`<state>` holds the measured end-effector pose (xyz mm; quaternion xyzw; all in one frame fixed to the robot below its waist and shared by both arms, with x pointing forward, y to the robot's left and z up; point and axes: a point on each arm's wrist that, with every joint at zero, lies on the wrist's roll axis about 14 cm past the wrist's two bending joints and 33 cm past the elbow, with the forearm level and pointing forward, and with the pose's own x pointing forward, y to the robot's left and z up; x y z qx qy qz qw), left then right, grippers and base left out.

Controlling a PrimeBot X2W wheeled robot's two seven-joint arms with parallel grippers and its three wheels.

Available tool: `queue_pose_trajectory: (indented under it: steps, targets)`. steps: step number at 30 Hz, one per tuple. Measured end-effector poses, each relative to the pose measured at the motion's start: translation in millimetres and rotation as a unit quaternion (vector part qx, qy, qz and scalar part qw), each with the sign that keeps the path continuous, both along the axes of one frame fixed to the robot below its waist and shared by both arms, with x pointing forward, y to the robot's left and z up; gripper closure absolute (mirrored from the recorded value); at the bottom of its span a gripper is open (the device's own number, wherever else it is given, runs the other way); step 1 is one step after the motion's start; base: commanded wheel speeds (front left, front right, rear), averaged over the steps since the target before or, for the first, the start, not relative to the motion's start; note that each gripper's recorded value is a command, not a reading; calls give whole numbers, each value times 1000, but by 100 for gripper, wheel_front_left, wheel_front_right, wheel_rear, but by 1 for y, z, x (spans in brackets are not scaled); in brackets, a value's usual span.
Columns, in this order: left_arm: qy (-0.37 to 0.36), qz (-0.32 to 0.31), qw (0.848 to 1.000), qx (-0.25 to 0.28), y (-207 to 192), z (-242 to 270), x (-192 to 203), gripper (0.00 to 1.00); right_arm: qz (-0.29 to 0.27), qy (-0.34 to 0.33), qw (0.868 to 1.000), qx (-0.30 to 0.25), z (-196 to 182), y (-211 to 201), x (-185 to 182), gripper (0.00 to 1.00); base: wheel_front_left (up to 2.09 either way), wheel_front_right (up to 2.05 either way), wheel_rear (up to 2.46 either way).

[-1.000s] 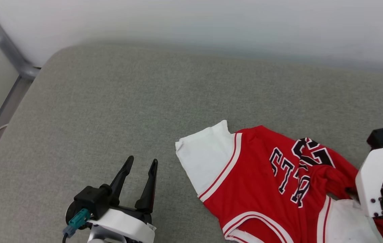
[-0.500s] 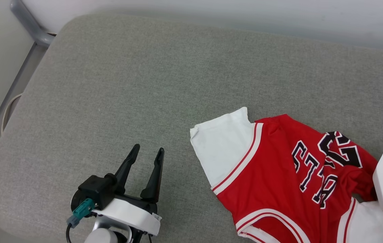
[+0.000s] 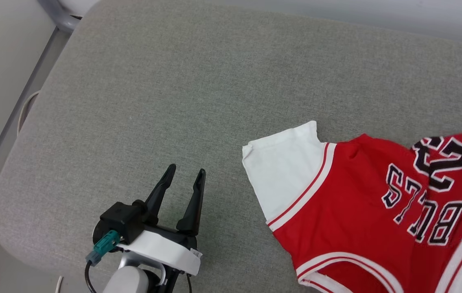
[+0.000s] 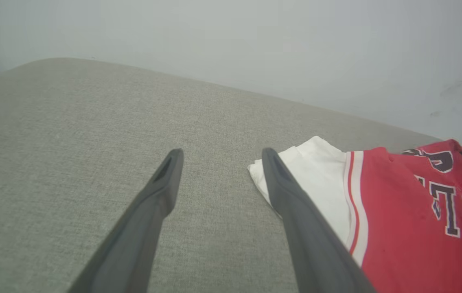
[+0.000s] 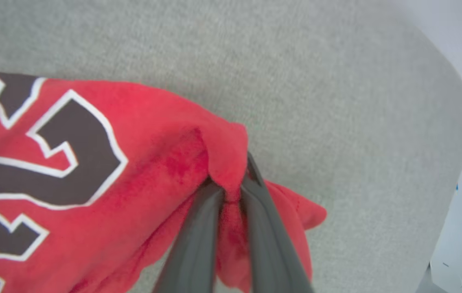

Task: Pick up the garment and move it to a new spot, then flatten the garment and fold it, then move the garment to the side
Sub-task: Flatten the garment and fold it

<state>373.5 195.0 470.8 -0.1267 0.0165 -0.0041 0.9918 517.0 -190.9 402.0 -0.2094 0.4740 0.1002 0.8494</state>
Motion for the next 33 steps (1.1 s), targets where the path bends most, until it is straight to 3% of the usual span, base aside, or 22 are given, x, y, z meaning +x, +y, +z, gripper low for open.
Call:
queue_pose_trajectory:
  steps: [13, 17, 21, 23, 29, 33]
  targets:
    - [17, 19, 1000, -3, 8, -11, 8, 0, 64, -182, 980, -42, 81, 27, 130, 100, 0, 0, 0]
    - [19, 28, 999, -3, 13, -12, 11, 0, 82, -203, 974, -54, 84, 37, 153, 100, 0, 0, 0]
    - [23, 39, 999, -3, 18, -14, 9, 0, 98, -189, 975, -58, 62, 46, 157, 100, 0, 0, 0]
    - [23, 41, 999, -4, 19, -14, 9, 0, 98, -188, 976, -45, 54, 49, 157, 0, 0, 0, 0]
    - [7, 40, 999, -4, 19, -4, 11, 0, 96, -202, 975, -3, 55, 57, 150, 0, 0, 0, 0]
    - [-8, 34, 999, 0, 17, 6, 11, 0, 94, -235, 966, 45, 74, 68, 144, 0, 0, 0, 0]
